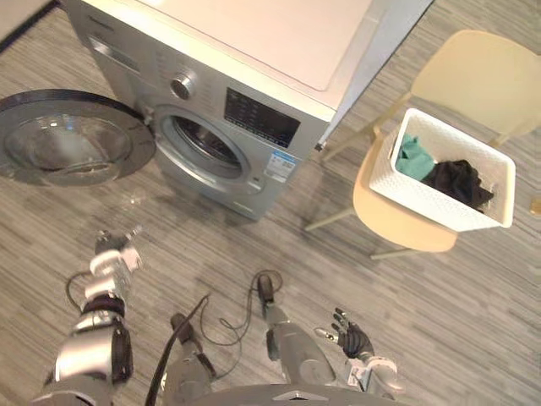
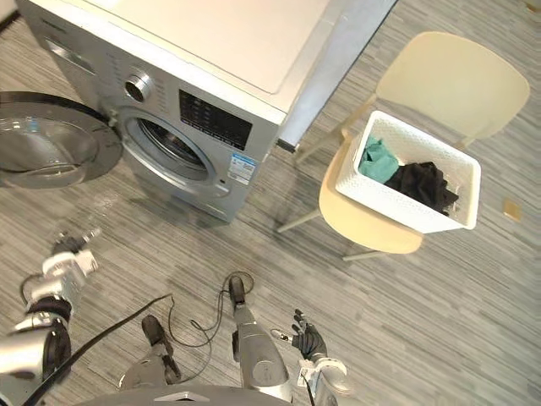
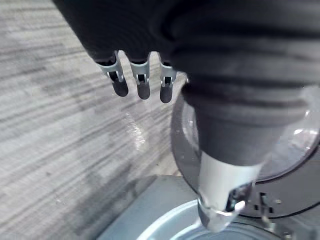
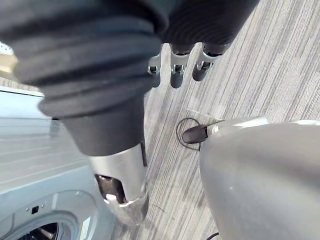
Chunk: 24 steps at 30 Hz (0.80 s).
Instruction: Pick up the laundry basket with both hands and put the clothes into the washing machine.
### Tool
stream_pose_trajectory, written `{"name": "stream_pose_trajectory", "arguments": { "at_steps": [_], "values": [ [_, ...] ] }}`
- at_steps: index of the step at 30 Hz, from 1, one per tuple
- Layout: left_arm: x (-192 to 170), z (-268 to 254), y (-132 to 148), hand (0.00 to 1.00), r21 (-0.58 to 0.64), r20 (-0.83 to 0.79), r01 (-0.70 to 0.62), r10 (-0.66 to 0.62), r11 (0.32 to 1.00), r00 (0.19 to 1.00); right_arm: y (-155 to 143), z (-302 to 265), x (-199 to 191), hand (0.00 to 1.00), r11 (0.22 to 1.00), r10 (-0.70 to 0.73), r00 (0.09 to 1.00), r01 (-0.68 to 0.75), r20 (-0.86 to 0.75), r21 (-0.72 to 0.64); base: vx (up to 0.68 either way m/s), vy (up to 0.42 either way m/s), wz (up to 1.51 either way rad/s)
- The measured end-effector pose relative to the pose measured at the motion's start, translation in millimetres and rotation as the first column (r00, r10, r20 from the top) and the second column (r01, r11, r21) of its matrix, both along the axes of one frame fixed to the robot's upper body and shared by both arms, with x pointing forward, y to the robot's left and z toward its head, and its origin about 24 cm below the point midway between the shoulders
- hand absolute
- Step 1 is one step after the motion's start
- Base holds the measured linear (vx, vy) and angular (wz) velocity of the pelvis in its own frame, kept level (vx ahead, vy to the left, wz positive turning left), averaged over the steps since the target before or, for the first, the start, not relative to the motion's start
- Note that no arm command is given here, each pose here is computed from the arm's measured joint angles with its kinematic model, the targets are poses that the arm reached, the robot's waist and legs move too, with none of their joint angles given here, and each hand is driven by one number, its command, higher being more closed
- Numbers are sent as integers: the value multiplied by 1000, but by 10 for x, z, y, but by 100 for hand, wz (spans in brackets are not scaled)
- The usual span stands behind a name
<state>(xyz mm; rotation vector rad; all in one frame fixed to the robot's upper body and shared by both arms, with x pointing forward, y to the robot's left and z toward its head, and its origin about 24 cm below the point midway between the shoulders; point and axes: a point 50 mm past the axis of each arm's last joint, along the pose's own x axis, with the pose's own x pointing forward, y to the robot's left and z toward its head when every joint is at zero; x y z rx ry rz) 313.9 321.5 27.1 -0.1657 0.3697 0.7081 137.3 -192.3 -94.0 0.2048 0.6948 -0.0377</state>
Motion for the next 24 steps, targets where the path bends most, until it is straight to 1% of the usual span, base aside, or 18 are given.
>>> {"name": "stream_pose_trajectory", "arguments": {
  "at_steps": [4,12,15,16,19,24],
  "values": [
    [182,407,116,0,26,110,-38,35,999,993,64,58,47,0,1000,-4,999,3,44,27,7,20,-13],
    [179,502,193,0,41,126,-95,89,995,988,151,47,32,0,999,7,999,-9,47,45,-8,53,-3],
    [252,640,192,0,-7,174,-130,129,992,976,159,50,36,0,999,-12,999,9,47,48,-29,38,4],
    [297,748,201,0,-19,193,-161,161,987,968,165,55,43,0,999,-20,999,18,50,51,-53,12,9],
    [302,791,219,0,-38,191,-209,212,977,958,165,71,55,0,999,-25,998,22,60,50,-35,9,-1],
    [369,907,180,0,-106,206,-242,259,964,944,165,71,53,0,999,-25,998,22,60,49,-7,17,5]
  ]
}}
